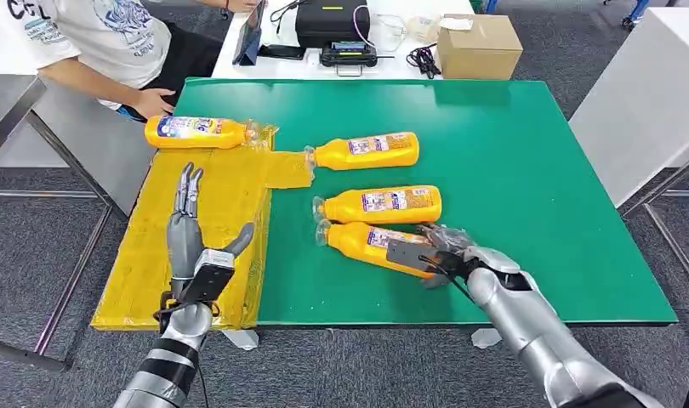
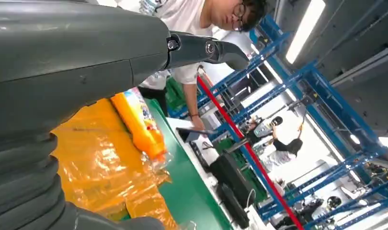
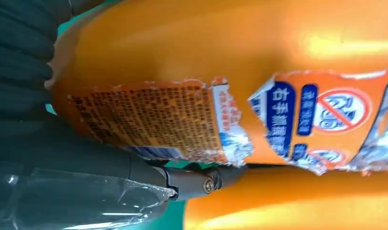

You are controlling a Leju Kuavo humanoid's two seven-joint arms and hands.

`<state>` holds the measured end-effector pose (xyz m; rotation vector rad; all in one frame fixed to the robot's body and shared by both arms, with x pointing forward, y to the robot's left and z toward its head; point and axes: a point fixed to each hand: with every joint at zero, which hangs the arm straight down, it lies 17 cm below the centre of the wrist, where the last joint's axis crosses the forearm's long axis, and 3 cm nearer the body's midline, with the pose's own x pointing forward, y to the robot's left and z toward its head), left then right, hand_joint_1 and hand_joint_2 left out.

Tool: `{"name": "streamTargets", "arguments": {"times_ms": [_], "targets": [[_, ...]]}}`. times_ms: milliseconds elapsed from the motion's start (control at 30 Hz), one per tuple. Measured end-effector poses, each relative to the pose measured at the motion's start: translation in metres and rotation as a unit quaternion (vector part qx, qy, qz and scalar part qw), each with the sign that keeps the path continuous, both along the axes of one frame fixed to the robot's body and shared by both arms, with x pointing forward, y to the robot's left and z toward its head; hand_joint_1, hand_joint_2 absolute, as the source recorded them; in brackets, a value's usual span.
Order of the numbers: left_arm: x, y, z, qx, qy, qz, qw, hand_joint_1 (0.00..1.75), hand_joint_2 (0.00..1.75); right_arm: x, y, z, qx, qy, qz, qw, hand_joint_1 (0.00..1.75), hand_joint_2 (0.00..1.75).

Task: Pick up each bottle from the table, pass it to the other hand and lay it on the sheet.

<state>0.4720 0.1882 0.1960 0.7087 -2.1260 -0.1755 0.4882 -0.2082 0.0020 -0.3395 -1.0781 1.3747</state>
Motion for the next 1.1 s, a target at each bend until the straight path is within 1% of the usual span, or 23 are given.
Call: {"name": "streamTargets", "arguments": {"times_ms": [133, 167, 200, 233, 267, 300, 500, 667, 933, 1000, 1100], "targets": [[0.000, -0.004, -0.002, -0.012, 0.005, -0.005, 1.000, 0.00, 1.75, 0.011, 0.002, 0.009, -0.004, 0.008, 0.008, 1.000, 0.00, 1.75], [0.000, -0.006, -0.003, -0.015, 0.006, -0.008, 1.000, 0.00, 1.75, 0.013, 0.002, 0.012, -0.001, 0.009, 0.007, 1.000, 0.07, 1.75], [0.000, -0.008, -0.003, -0.016, 0.006, -0.010, 1.000, 0.00, 1.75, 0.015, 0.003, 0.014, 0.000, 0.009, 0.006, 1.000, 0.80, 1.75], [0.000, -0.009, -0.002, -0.017, 0.006, -0.011, 1.000, 0.00, 1.75, 0.016, 0.003, 0.015, 0.001, 0.010, 0.005, 1.000, 1.36, 1.75], [0.000, -0.010, -0.002, -0.019, 0.006, -0.011, 1.000, 0.00, 1.75, 0.016, 0.004, 0.015, 0.004, 0.011, 0.004, 1.000, 1.69, 1.75], [0.000, -0.010, -0.002, -0.022, 0.007, -0.011, 1.000, 0.00, 1.75, 0.016, 0.005, 0.014, 0.011, 0.014, 0.003, 1.000, 1.75, 1.75], [-0.001, -0.016, -0.006, -0.034, 0.013, -0.020, 0.999, 0.00, 1.75, 0.016, 0.005, 0.016, 0.039, 0.012, -0.005, 0.999, 1.75, 1.75], [-0.002, -0.024, -0.006, -0.033, 0.013, -0.028, 0.999, 0.00, 1.75, 0.016, 0.005, 0.015, 0.059, -0.006, -0.021, 0.998, 1.75, 1.75], [-0.003, -0.026, -0.006, -0.034, 0.013, -0.030, 0.999, 0.00, 1.75, 0.014, 0.007, 0.015, 0.068, -0.013, -0.024, 0.997, 1.75, 1.75], [-0.003, -0.025, -0.007, -0.038, 0.015, -0.029, 0.999, 0.00, 1.75, 0.012, 0.010, 0.016, 0.084, -0.022, -0.028, 0.996, 1.75, 1.75], [-0.003, -0.023, -0.008, -0.049, 0.018, -0.028, 0.998, 0.00, 1.75, 0.010, 0.024, 0.031, 0.143, -0.057, -0.030, 0.988, 1.75, 1.75]]}}
